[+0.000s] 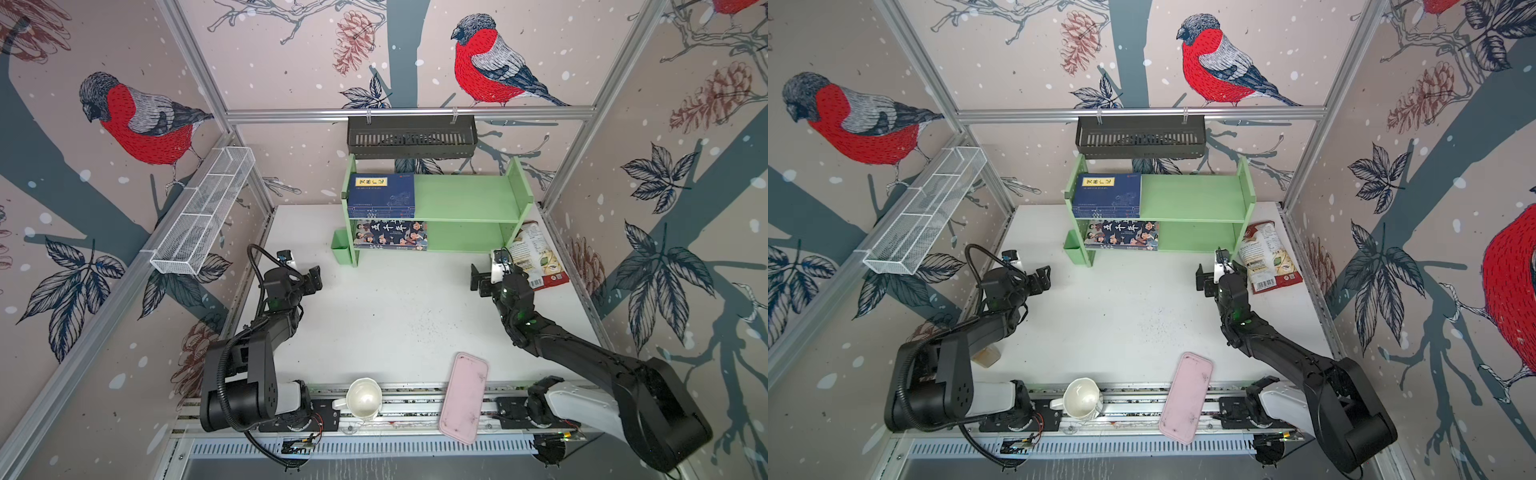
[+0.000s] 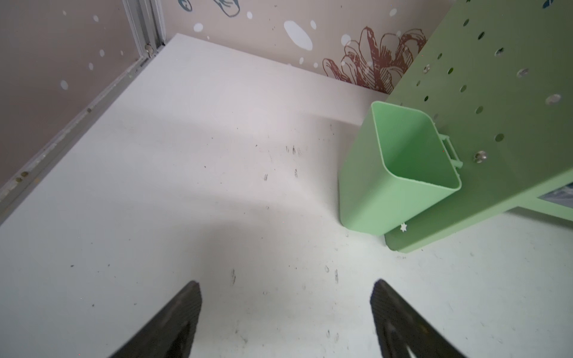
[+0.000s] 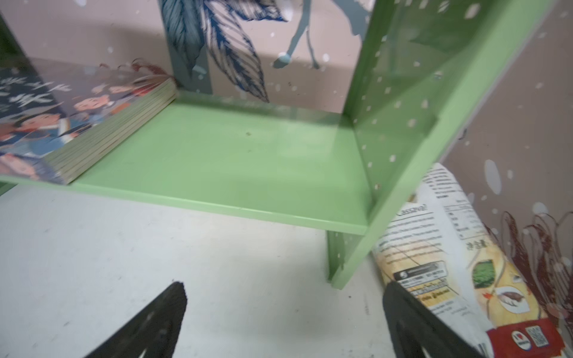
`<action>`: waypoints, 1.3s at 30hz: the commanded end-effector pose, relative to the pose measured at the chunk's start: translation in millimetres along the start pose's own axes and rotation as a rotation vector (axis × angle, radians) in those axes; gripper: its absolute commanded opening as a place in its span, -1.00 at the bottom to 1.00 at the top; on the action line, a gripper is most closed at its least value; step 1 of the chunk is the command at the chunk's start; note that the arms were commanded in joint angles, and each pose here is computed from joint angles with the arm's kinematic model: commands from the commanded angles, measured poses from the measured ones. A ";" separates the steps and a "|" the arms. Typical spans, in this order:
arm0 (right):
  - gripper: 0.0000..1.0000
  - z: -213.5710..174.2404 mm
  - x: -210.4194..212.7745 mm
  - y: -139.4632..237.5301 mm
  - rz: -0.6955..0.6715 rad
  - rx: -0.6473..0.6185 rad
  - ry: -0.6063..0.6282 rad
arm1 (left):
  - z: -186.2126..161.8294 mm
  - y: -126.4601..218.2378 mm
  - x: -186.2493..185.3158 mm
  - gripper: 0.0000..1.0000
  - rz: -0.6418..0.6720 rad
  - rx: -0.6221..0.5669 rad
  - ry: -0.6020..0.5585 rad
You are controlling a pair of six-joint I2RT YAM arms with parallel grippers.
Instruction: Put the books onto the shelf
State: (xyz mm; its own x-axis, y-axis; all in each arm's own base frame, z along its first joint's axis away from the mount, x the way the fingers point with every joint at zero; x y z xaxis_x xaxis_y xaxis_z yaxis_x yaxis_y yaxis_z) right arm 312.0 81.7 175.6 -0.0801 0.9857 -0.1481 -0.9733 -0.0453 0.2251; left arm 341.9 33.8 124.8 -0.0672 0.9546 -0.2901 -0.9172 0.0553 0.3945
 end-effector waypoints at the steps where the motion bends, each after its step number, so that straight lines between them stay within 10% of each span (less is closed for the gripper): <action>1: 0.99 10.1 -27.4 0.1 -0.085 -0.107 -0.065 | 27.7 5.5 0.0 0.73 0.005 -0.210 -0.036; 27: 0.99 -46.5 -94.3 12.4 -0.314 -0.188 -0.149 | -5.6 50.9 -26.6 0.98 -0.201 -0.442 -0.187; 39: 1.00 -52.9 -85.8 -28.0 -0.119 -0.069 -0.124 | -4.6 43.3 -28.2 0.98 -0.207 -0.419 -0.194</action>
State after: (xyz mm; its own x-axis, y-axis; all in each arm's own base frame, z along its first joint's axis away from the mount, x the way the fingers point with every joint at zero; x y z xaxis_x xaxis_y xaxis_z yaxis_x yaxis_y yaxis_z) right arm 333.3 -19.3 144.6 0.1422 0.9871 -0.0731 -0.9864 0.1475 0.0731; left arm 299.4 10.0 121.7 0.1354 0.9703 -0.2002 -0.9869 0.1501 0.0599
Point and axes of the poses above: each gripper's point midway between its finger pads, its own y axis back along the fingers, its own x axis along the line the jaws close on, z = x × y, the point moved 4 cm from there along y, back along the fingers, and after that the axes turned 4 degrees about y, right-handed, at the moved point
